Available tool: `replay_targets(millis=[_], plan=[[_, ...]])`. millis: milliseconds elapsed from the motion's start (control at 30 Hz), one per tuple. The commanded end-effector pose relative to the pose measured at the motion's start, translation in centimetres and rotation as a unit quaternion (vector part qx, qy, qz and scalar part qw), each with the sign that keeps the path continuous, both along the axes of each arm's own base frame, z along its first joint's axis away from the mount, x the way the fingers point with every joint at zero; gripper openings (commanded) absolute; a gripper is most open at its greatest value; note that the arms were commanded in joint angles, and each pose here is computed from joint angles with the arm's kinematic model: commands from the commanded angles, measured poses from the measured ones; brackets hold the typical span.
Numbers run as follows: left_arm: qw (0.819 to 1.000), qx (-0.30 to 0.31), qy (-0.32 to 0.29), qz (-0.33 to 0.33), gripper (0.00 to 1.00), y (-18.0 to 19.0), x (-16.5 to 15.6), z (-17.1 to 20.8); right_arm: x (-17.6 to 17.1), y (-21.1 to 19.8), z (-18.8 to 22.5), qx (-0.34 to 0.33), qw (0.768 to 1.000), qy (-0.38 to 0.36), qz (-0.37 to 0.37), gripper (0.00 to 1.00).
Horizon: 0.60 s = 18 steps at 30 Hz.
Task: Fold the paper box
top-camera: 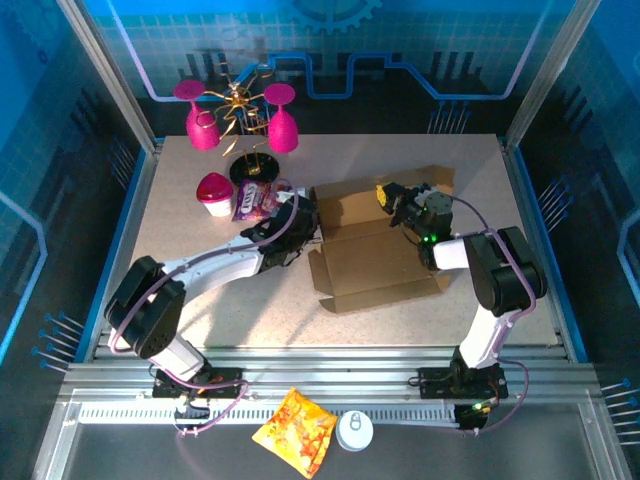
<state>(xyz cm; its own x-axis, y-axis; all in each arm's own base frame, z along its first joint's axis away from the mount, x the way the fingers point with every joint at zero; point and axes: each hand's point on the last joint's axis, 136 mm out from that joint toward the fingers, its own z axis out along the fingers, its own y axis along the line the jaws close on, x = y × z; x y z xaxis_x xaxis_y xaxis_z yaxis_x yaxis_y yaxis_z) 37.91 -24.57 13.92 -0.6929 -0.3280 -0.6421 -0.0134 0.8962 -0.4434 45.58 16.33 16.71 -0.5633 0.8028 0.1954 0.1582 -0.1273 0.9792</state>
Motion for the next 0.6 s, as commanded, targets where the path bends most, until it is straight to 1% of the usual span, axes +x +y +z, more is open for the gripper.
replay_targets(millis=[0, 100, 167, 267, 367, 467, 567], plan=[[0.999, -0.042, -0.01, -0.004, 0.0, -2.0, 1.3, 1.2, -0.2, 1.6, 0.0, 0.005, 1.0, 0.001, 0.025, 0.0], [0.998, -0.054, -0.01, -0.036, 0.01, -3.3, 1.2, 1.3, -0.2, 1.6, 0.0, 0.004, 1.0, 0.003, 0.03, 0.0], [0.997, -0.058, -0.002, -0.053, 0.04, -3.8, 0.9, 1.0, -0.2, 1.6, 0.0, 0.002, 0.999, 0.002, 0.033, 0.0], [0.996, -0.058, 0.006, -0.061, 0.16, -3.5, 0.4, 0.6, -0.4, 1.5, -0.2, 0.0, 0.999, 0.002, 0.037, 0.0], [0.995, -0.071, 0.007, -0.065, 0.33, -2.6, 0.0, 0.9, -0.5, 1.3, -0.3, -0.009, 0.999, -0.001, 0.042, 0.0], [0.992, -0.096, 0.007, -0.082, 0.44, -2.0, -0.6, 1.9, -0.6, 1.2, -0.4, -0.021, 0.998, -0.012, 0.054, 0.0], [0.987, -0.117, 0.008, -0.109, 0.51, -1.9, -1.4, 3.1, -0.7, 0.9, -1.0, -0.023, 0.998, -0.018, 0.057, 0.0]])
